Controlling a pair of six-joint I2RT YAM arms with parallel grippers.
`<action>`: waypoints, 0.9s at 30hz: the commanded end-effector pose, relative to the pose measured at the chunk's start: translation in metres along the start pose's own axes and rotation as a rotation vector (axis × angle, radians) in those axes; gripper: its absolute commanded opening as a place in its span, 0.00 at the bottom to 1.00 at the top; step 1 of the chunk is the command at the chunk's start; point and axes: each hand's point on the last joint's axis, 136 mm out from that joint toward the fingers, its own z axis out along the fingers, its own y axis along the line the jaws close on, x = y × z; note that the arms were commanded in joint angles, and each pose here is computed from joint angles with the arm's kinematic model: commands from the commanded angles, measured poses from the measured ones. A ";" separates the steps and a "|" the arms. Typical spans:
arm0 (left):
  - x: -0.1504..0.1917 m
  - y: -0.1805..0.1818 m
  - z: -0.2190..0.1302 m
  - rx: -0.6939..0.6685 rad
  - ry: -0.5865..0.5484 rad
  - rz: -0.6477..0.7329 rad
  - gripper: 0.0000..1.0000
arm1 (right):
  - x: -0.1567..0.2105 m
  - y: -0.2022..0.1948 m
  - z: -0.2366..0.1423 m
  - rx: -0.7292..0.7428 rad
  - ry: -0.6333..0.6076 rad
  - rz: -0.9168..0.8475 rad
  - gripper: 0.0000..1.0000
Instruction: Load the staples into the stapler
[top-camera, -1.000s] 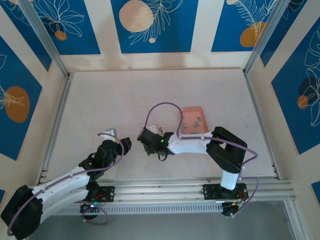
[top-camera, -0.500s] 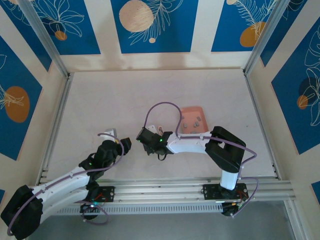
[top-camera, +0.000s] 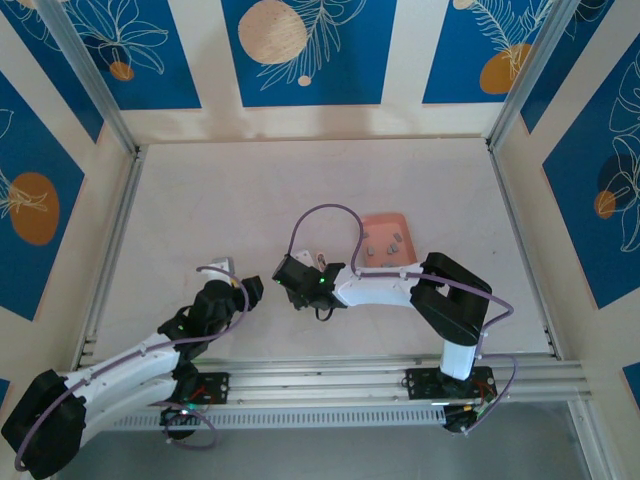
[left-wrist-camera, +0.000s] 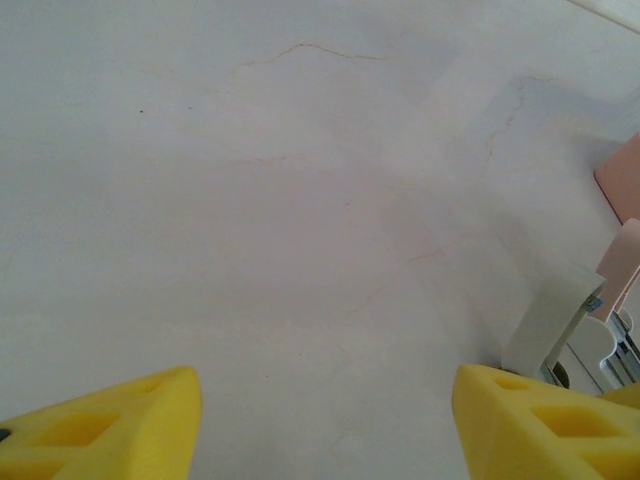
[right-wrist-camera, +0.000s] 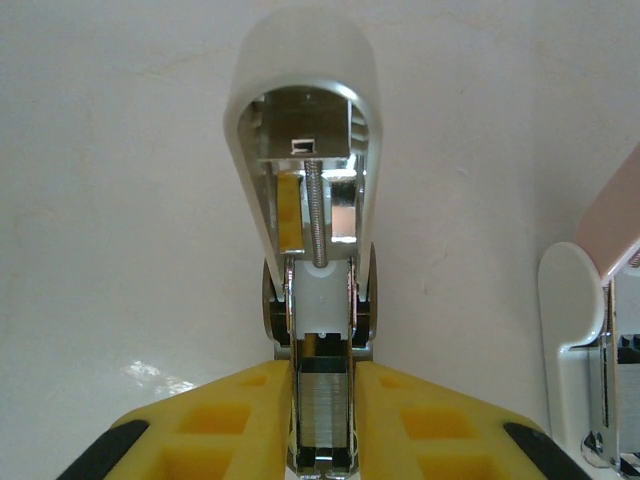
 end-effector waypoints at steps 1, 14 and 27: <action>-0.001 0.000 0.001 0.008 -0.003 0.006 0.67 | -0.004 0.001 -0.001 0.001 -0.004 0.017 0.24; -0.005 -0.026 0.003 0.134 -0.002 0.017 0.67 | -0.025 -0.008 -0.042 -0.083 -0.126 0.089 0.29; -0.006 -0.045 0.006 0.218 0.008 0.034 0.67 | -0.013 -0.017 -0.026 -0.225 -0.007 0.236 0.29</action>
